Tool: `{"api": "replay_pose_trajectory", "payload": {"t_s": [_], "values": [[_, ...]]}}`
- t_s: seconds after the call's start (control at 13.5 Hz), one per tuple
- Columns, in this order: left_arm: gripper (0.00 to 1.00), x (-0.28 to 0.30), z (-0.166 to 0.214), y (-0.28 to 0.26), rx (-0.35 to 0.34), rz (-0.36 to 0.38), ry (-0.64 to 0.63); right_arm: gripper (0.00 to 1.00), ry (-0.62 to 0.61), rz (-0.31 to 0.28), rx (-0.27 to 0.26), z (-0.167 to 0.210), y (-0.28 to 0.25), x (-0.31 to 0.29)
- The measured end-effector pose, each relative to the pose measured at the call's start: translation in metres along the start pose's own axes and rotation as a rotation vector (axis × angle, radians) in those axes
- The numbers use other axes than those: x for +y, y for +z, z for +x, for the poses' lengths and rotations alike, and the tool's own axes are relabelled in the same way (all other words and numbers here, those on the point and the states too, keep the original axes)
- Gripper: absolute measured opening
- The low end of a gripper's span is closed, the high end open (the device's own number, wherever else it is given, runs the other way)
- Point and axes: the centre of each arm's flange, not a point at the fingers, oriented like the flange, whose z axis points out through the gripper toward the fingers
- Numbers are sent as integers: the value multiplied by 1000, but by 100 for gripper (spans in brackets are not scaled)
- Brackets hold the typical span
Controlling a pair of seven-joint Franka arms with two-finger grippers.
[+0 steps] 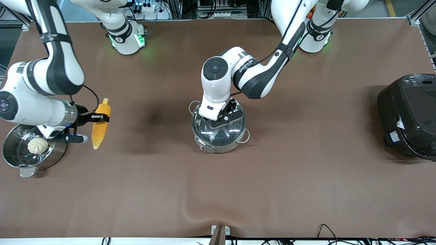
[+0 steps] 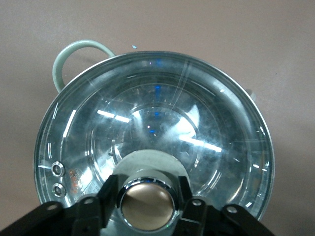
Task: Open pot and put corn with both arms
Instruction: 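Grasp the lid knob with the left gripper while the right gripper grasps the corn, then lift the lid off with the left gripper while the right gripper lifts the corn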
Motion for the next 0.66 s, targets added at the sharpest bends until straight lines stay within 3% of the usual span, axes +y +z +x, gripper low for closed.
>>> {"api": "replay_pose_trajectory", "payload": {"t_s": [0.15,0.66], "values": [[51,0,0,-1,1,-3,0,39,17,-4,15,-2,-8,-20],[51,-4,12,-16,5,-7,-8,35,25,-5,23,-2,-15,-30]]}}
